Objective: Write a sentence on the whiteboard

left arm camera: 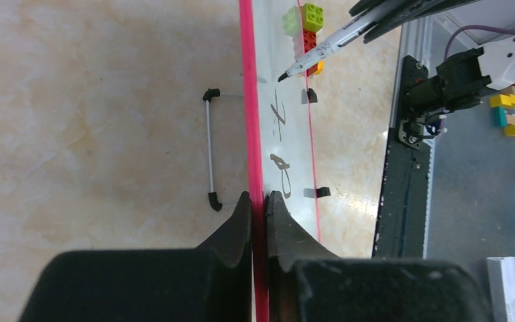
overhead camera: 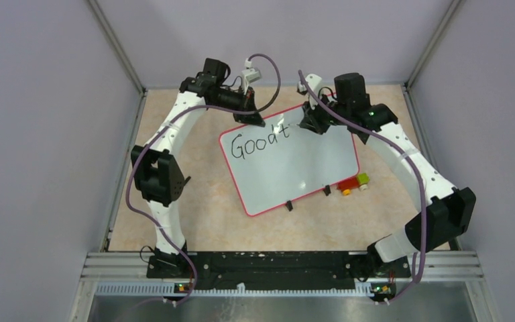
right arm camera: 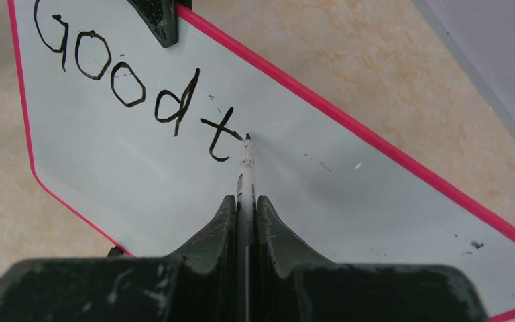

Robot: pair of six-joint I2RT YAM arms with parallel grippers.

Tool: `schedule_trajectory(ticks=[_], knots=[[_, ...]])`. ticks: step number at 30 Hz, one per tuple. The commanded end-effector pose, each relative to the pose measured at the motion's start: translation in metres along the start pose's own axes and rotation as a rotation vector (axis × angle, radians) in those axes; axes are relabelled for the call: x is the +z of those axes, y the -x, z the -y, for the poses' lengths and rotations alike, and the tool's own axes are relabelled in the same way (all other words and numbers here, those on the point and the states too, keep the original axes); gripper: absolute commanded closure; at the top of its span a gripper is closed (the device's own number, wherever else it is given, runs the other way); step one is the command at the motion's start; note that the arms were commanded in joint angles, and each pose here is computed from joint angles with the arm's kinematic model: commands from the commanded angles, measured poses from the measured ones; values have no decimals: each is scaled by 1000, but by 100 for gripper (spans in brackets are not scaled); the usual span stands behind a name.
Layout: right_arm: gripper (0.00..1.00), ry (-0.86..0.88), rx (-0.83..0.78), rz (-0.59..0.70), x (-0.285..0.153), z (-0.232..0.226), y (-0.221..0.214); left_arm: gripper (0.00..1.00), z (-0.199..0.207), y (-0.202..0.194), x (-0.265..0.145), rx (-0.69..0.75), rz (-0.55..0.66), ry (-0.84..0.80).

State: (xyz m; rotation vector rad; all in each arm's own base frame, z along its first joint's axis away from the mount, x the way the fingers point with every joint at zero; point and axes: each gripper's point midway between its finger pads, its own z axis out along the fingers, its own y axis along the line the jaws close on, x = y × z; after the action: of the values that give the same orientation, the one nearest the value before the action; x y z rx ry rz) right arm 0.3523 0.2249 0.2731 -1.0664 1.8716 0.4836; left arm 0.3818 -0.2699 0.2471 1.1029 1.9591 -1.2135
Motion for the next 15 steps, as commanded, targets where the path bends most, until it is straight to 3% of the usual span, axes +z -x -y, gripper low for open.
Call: schedule_trajectory(ticks=[1,15], knots=[[100,-32,-81,69,-24,8,25,100,5,11,-1,92,13,-7],[100,-6,-100,96,-32,3,37,100,4,1,6,88,-29,4]])
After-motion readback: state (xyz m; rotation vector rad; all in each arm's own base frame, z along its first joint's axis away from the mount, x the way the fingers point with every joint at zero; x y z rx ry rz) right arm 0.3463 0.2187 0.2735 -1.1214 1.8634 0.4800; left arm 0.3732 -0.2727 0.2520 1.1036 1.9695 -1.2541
